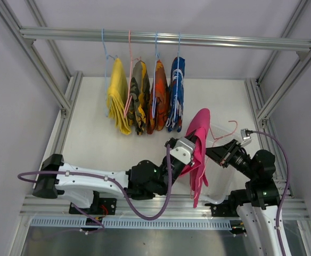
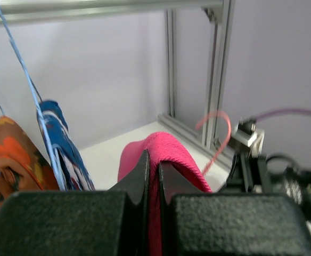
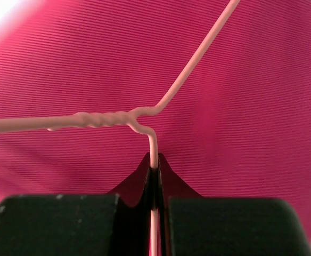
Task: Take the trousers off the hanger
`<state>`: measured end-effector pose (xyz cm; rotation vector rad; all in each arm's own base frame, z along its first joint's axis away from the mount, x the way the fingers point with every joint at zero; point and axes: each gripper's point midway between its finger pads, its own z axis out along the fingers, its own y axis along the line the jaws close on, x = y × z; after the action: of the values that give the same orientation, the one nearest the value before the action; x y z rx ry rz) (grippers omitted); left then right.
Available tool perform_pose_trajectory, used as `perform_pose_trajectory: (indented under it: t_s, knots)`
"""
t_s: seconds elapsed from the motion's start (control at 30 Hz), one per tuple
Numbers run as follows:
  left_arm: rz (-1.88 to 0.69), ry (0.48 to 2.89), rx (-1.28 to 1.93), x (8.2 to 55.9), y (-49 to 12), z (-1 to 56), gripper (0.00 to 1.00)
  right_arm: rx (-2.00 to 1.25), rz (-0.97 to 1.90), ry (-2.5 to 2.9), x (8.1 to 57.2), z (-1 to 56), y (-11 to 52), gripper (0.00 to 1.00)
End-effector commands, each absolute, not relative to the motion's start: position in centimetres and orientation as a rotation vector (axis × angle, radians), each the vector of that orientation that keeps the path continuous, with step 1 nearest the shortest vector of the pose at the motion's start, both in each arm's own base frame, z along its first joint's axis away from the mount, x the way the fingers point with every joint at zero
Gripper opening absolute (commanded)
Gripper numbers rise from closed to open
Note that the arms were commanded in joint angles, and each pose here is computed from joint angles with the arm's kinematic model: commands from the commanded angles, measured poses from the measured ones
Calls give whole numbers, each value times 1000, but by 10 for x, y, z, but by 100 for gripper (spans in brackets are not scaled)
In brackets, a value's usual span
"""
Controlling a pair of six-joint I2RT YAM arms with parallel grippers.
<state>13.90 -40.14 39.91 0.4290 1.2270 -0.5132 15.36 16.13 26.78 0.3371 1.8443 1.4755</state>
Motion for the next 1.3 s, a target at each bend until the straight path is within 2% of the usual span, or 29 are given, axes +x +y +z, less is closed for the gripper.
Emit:
perform_pose_trajectory:
  t_s: [0.0, 0.23, 0.43, 0.6, 0.87, 1.03, 1.2, 1.27]
  knots:
    - [-667, 1055, 214, 136, -357, 511, 1, 289, 1439, 1841, 158, 259, 161, 0]
    - [-635, 1008, 121, 142, -300, 551, 1, 283, 1413, 1871, 164, 243, 160, 0]
    - [-630, 1019, 73, 147, -251, 550, 1, 225, 1335, 1859, 169, 259, 154, 0]
    - [-620, 1058, 81, 149, -234, 535, 1, 166, 1197, 1852, 177, 286, 143, 0]
    - [-578, 1141, 186, 149, -274, 500, 1, 92, 982, 1741, 176, 371, 122, 0]
    - [-539, 1186, 273, 149, -326, 464, 1, 48, 939, 1641, 153, 423, 117, 0]
    - [-510, 1253, 330, 155, -383, 439, 1, 18, 951, 1586, 129, 446, 118, 0]
    - [-450, 1320, 406, 160, -419, 404, 1, 13, 946, 1559, 114, 454, 116, 0]
